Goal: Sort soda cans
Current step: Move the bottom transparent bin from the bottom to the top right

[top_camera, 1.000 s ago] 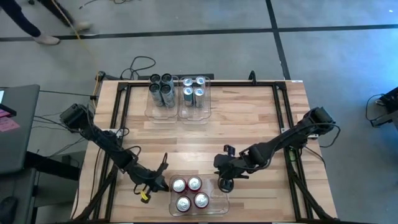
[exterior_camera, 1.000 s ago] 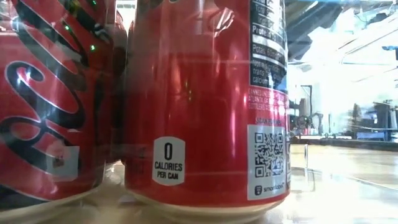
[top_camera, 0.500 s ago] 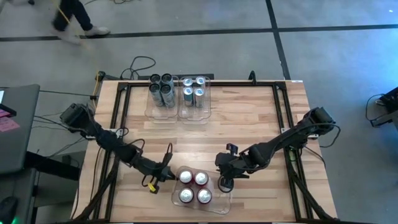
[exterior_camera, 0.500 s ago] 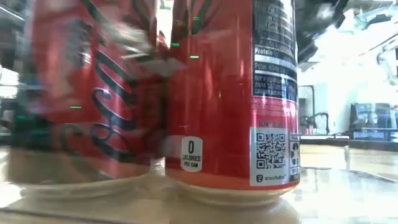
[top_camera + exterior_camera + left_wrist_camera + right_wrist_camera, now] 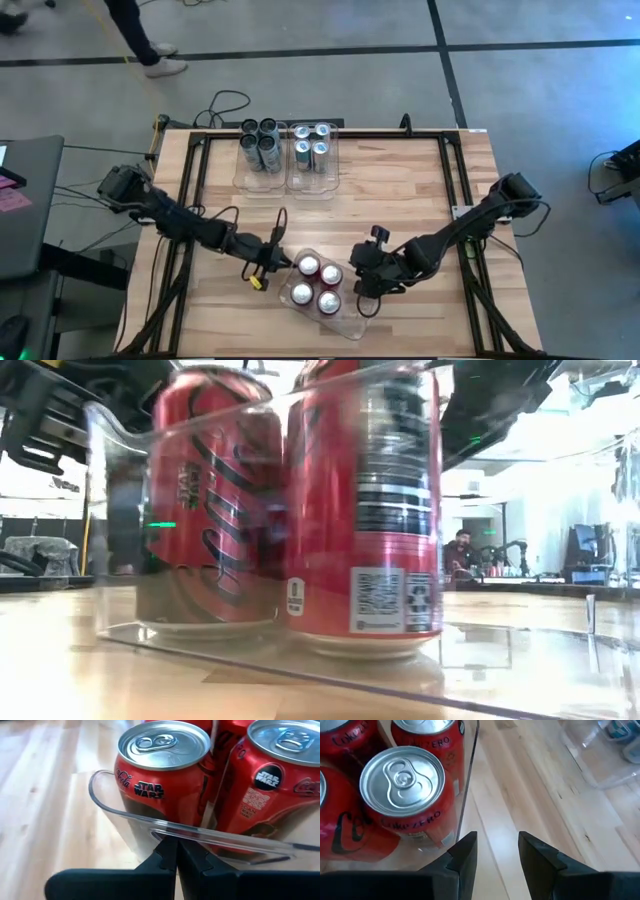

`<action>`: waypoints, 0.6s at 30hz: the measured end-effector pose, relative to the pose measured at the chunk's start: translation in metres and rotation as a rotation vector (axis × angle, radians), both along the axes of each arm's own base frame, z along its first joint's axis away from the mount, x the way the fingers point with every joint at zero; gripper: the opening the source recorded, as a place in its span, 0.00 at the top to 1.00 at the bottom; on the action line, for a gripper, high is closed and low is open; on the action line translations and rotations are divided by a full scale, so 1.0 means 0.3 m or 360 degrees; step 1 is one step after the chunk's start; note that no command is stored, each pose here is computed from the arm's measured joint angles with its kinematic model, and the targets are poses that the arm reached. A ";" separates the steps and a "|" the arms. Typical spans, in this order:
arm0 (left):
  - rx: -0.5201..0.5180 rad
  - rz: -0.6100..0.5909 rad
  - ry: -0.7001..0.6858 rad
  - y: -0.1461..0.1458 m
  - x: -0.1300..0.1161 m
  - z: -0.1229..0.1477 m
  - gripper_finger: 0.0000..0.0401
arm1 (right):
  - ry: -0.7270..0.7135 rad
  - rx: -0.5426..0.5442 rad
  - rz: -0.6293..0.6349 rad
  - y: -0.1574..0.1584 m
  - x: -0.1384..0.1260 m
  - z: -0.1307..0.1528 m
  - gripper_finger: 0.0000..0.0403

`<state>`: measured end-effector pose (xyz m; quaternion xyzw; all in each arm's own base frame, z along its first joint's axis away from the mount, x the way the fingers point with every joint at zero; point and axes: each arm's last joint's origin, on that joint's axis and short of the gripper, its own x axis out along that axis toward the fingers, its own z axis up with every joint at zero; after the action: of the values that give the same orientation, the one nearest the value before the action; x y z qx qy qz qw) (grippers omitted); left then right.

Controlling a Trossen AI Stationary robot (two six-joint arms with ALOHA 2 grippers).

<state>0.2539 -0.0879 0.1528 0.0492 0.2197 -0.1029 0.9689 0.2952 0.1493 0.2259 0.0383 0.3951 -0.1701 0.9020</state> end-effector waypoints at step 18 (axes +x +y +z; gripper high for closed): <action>0.0159 0.0023 -0.0042 0.170 0.049 0.008 1.00 | -0.0014 -0.0002 -0.0081 -0.017 -0.008 0.012 0.60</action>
<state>0.2685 -0.0370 0.1552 0.0972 0.2120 -0.0841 0.9688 0.2929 0.1441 0.2294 0.0486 0.3898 -0.1929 0.8992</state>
